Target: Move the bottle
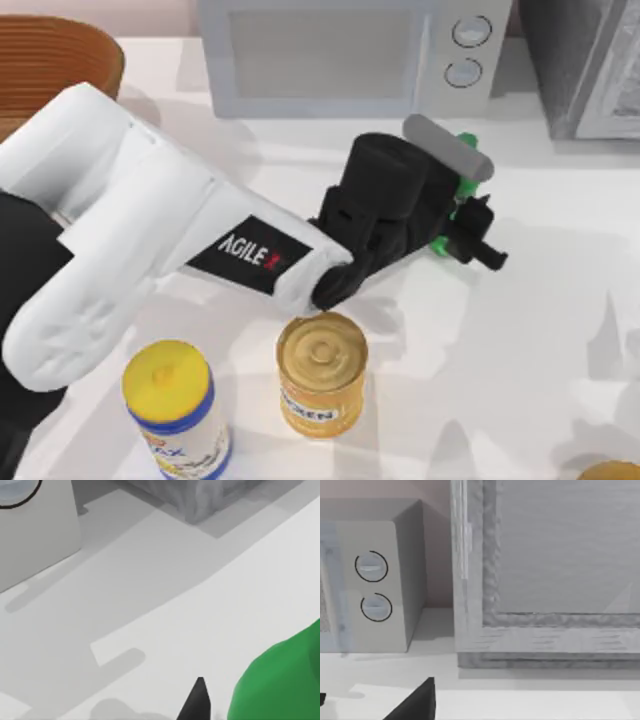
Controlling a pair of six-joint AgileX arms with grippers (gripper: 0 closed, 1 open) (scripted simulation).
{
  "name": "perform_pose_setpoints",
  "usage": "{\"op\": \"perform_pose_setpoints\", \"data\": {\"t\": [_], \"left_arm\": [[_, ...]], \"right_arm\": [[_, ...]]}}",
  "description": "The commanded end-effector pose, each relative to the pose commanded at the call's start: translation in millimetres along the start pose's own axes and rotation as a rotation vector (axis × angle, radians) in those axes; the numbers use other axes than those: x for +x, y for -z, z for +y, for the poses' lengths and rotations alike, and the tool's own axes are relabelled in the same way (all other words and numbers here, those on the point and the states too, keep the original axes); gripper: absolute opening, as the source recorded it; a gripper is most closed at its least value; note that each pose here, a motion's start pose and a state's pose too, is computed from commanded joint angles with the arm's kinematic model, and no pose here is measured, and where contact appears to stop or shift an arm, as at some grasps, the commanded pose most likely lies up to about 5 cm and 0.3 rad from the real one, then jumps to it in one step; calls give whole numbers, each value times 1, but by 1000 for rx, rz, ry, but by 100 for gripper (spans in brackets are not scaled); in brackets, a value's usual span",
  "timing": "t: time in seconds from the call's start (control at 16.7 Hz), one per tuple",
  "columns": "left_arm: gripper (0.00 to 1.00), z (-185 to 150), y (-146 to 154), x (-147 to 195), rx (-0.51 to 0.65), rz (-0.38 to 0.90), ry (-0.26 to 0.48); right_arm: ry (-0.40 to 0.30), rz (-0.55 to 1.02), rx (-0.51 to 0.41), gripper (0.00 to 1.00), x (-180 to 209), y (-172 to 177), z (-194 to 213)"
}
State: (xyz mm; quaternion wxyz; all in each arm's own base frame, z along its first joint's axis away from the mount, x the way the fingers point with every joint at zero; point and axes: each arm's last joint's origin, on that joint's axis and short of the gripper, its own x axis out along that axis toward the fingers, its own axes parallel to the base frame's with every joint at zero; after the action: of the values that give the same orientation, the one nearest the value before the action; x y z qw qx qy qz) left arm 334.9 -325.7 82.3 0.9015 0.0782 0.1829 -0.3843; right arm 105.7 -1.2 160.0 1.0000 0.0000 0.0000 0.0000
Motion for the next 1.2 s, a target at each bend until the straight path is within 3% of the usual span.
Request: {"op": "perform_pose_setpoints", "data": {"t": [0.3, 0.42, 0.54, 0.72, 0.96, 1.2], "left_arm": [[0, 2, -1, -1, -1, -3, -5], [0, 9, -7, -8, -21, -24, -48], [0, 24, -16, -27, -62, -60, -139], [0, 58, -22, -76, -142, -106, -338], [0, 90, 0, -153, -230, -95, -590], [0, 97, 29, -205, -276, -38, -718]], "right_arm": [[0, 0, 0, 100, 0, 0, 0], [0, 0, 0, 100, 0, 0, 0], [0, 0, 0, 100, 0, 0, 0], [0, 0, 0, 100, 0, 0, 0], [0, 0, 0, 100, 0, 0, 0], [0, 0, 0, 100, 0, 0, 0]]}}
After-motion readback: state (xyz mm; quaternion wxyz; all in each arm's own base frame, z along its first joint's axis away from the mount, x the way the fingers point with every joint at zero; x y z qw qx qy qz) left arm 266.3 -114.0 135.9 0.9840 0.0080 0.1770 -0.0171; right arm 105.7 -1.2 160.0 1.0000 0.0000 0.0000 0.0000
